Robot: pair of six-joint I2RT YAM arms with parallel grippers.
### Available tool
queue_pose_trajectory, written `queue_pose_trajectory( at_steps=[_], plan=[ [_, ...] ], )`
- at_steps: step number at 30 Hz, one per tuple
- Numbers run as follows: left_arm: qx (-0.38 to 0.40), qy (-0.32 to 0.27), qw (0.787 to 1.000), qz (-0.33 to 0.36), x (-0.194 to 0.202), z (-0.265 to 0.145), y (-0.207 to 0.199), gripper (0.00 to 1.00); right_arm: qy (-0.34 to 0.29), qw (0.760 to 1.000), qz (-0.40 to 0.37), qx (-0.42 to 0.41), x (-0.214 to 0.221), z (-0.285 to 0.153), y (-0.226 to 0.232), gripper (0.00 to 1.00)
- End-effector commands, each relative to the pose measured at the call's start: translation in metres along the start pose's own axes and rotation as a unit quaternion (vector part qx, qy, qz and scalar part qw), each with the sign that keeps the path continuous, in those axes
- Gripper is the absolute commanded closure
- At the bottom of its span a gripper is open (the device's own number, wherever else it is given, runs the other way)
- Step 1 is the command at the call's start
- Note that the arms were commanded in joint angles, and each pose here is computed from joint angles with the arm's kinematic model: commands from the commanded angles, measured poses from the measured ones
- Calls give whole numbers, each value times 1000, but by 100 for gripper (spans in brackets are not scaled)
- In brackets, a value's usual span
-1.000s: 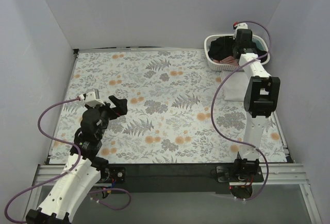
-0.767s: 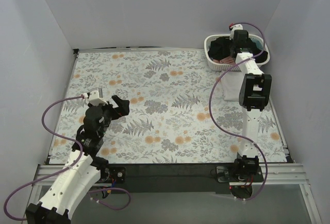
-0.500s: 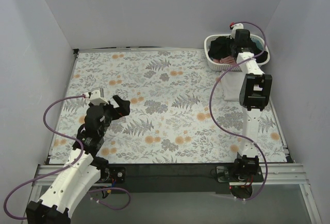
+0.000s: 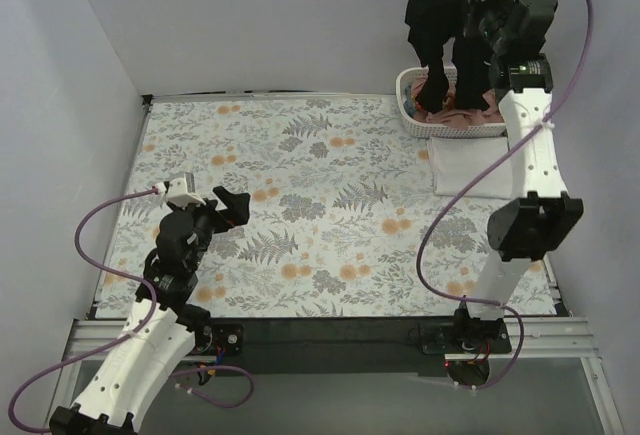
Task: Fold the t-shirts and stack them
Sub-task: Grab the tshirt from the pile, then move the tshirt to the center of the board
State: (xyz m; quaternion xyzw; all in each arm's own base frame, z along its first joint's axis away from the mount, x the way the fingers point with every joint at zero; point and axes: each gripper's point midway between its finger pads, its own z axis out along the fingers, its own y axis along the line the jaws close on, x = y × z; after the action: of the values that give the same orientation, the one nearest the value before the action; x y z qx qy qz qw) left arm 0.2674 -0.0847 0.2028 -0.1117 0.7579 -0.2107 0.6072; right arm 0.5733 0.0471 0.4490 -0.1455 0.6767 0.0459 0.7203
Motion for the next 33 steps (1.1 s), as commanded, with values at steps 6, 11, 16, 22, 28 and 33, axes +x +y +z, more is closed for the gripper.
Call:
queue_pose_trajectory(
  at_steps=[6, 11, 16, 22, 28, 33],
  plan=[
    [8, -25, 1000, 3, -11, -6, -3, 2, -120, 955, 19, -272, -110, -105, 197, 99],
    [2, -34, 999, -2, -16, -9, -2, 2, -78, 926, 70, -364, -82, -148, 278, 97],
    [-20, -36, 999, -7, -17, -10, 5, 2, 113, 905, 152, -380, 68, -171, 328, 35],
    [-55, -21, 998, -14, -18, -14, 14, 2, 273, 889, 176, -325, 188, -215, 323, 32],
    [-85, 86, 991, -64, 13, -11, 11, 2, 383, 847, 153, -335, 269, -271, 345, 33],
    [-174, 189, 955, -151, 67, -10, 29, 3, 407, 831, 151, -347, 285, -269, 376, 32]
  ],
)
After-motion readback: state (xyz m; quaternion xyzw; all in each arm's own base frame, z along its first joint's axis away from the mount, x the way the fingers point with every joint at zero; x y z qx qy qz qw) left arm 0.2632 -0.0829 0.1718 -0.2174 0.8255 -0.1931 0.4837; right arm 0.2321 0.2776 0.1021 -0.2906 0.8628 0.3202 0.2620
